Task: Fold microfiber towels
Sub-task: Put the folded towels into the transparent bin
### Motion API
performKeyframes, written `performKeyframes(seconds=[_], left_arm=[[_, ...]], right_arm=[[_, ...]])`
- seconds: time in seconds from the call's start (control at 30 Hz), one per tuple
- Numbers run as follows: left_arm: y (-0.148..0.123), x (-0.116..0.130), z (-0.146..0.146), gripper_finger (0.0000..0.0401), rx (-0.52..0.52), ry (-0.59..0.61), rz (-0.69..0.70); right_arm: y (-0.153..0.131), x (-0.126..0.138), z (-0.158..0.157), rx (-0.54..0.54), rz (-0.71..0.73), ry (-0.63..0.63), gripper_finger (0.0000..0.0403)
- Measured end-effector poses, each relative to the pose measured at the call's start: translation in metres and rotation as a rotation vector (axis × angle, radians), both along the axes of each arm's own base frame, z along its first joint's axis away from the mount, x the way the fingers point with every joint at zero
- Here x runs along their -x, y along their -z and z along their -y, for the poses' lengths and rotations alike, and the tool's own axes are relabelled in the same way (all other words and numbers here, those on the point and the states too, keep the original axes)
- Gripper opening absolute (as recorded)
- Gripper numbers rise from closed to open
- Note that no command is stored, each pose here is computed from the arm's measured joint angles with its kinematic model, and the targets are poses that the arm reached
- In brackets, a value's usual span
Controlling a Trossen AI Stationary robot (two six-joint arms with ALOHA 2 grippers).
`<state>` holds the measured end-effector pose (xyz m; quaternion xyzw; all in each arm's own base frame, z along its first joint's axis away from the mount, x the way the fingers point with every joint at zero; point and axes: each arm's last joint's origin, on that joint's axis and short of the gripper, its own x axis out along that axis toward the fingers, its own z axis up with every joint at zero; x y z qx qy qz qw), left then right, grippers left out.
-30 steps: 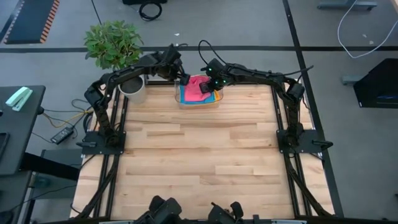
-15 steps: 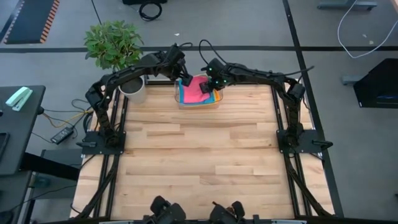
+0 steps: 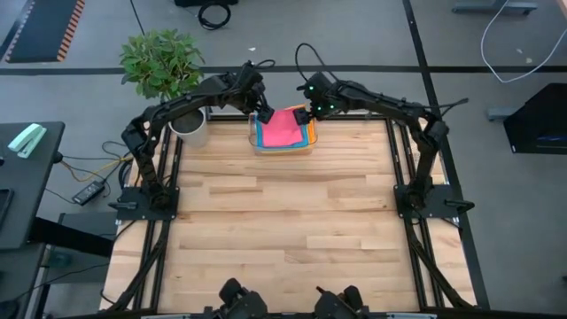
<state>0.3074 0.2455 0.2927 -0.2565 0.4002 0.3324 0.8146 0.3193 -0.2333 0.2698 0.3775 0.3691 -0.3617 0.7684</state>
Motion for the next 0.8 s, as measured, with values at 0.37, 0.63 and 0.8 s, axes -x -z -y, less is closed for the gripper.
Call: performKeyframes(seconds=[0.37,0.63,0.8], left_arm=[[0.023,-0.059,0.022,0.0167,-0.108,0.268,0.136],[0.050,-0.087,0.012,0.0016,-0.348,0.185,0.085],[0.071,-0.091,0.001,0.0007,-0.365,0.159,0.052]], right_arm=[[-0.096,0.053,-0.039,0.223,0.137,-0.039,0.0257],[-0.134,0.099,-0.073,0.300,0.110,-0.053,0.0093],[-0.142,0.114,-0.090,0.315,0.070,-0.047,0.0008]])
